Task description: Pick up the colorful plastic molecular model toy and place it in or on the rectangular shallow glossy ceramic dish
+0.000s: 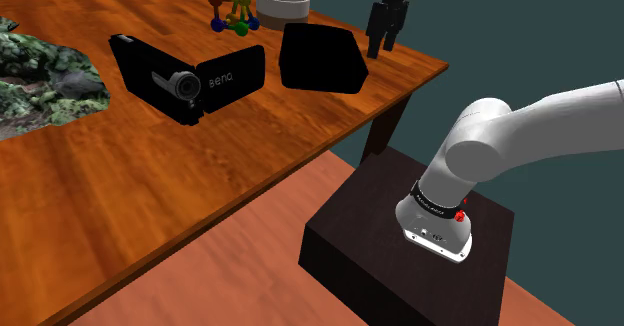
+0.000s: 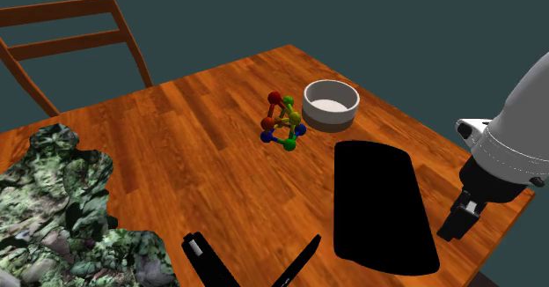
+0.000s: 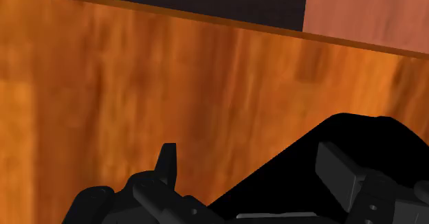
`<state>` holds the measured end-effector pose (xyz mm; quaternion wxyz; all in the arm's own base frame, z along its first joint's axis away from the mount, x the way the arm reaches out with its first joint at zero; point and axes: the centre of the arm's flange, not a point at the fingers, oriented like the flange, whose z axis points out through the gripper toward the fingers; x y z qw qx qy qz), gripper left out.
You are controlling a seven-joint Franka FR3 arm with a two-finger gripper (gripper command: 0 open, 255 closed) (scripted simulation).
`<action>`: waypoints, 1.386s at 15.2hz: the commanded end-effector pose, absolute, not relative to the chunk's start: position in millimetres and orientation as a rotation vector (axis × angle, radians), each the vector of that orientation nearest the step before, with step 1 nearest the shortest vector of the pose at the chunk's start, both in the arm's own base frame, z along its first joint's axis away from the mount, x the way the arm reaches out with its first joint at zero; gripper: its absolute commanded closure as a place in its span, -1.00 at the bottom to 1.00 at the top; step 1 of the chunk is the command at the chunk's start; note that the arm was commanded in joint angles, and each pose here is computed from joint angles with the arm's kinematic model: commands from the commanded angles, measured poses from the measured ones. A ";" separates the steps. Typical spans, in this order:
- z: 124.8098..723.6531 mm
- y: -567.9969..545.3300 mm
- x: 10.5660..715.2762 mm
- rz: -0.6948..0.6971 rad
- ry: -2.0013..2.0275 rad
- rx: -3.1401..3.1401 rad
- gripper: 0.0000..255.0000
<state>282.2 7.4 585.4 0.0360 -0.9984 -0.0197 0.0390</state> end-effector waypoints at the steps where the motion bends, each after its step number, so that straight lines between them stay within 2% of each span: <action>1: 585.4 7.4 282.2 0.120 -0.061 -3.067 -1.00; 21: 608.0 43.1 513.2 -0.182 -0.271 -3.131 -1.00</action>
